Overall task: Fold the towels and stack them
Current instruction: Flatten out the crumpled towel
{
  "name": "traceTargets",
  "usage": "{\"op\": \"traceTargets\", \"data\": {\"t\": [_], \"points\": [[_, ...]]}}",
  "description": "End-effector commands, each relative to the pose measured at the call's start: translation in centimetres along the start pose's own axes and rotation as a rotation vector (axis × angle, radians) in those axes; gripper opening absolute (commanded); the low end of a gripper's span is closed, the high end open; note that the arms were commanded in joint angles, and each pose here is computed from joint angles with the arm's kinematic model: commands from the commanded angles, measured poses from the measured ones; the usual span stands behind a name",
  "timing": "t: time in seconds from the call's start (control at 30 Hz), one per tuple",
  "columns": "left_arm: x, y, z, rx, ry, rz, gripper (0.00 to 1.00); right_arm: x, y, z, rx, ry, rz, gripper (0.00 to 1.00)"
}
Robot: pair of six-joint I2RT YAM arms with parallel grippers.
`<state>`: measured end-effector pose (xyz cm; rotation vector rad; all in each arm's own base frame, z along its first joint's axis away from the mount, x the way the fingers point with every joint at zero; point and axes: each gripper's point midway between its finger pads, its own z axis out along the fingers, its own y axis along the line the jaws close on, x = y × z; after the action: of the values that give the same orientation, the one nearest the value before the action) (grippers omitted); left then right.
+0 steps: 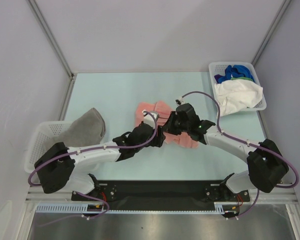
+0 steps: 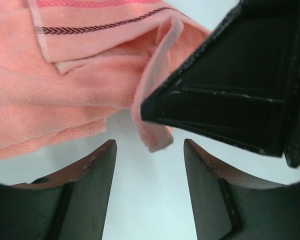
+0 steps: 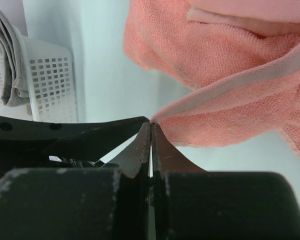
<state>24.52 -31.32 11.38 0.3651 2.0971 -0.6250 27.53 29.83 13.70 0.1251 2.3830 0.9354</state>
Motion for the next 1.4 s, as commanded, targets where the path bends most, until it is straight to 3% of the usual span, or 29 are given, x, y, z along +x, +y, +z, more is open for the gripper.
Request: {"op": "traceTargets", "data": {"t": [0.0,0.33,0.43,0.53,0.63,0.67,0.8,0.83,0.87,1.07,1.3,1.37], "points": [[-1.5,0.6,0.2,-0.056,-0.066,0.032,0.61,-1.0,3.0,-0.2,-0.081,-0.023,0.002,0.00],[-1.3,0.9,0.6,-0.077,-0.087,0.037,0.53,-0.2,4.0,0.6,-0.106,0.000,0.006,0.00],[-1.4,1.4,0.4,-0.095,-0.102,0.029,0.43,0.0,3.9,0.6,-0.099,0.005,0.000,0.00],[-1.6,1.7,0.1,-0.110,-0.119,0.018,0.25,0.0,3.9,0.5,-0.102,0.003,-0.005,0.02],[-1.8,2.3,-0.1,-0.139,-0.130,0.018,0.00,-0.1,3.7,0.6,-0.091,-0.008,-0.014,0.13],[-1.9,2.5,-0.1,-0.150,-0.135,0.012,0.00,-0.1,3.4,0.6,-0.081,-0.007,-0.023,0.22],[-0.8,3.5,-0.5,-0.197,-0.097,-0.010,0.00,-1.8,0.8,-0.1,0.039,-0.079,-0.061,0.42],[-0.4,3.7,-0.7,-0.205,-0.083,-0.017,0.00,-2.4,0.1,-0.4,0.071,-0.106,-0.067,0.57],[-0.2,3.7,-0.9,-0.205,-0.078,-0.041,0.00,-2.9,-1.2,-0.8,0.125,-0.132,-0.080,0.61],[2.1,4.4,-2.0,-0.198,-0.003,-0.086,0.00,-3.5,-7.3,-2.2,0.381,-0.198,-0.189,0.59],[3.2,5.6,-2.0,-0.199,0.045,-0.123,0.00,-1.8,-11.2,-0.5,0.513,-0.126,-0.277,0.54],[3.4,5.7,-2.1,-0.185,0.058,-0.148,0.00,-1.6,-12.2,-0.2,0.554,-0.120,-0.275,0.47]]}}
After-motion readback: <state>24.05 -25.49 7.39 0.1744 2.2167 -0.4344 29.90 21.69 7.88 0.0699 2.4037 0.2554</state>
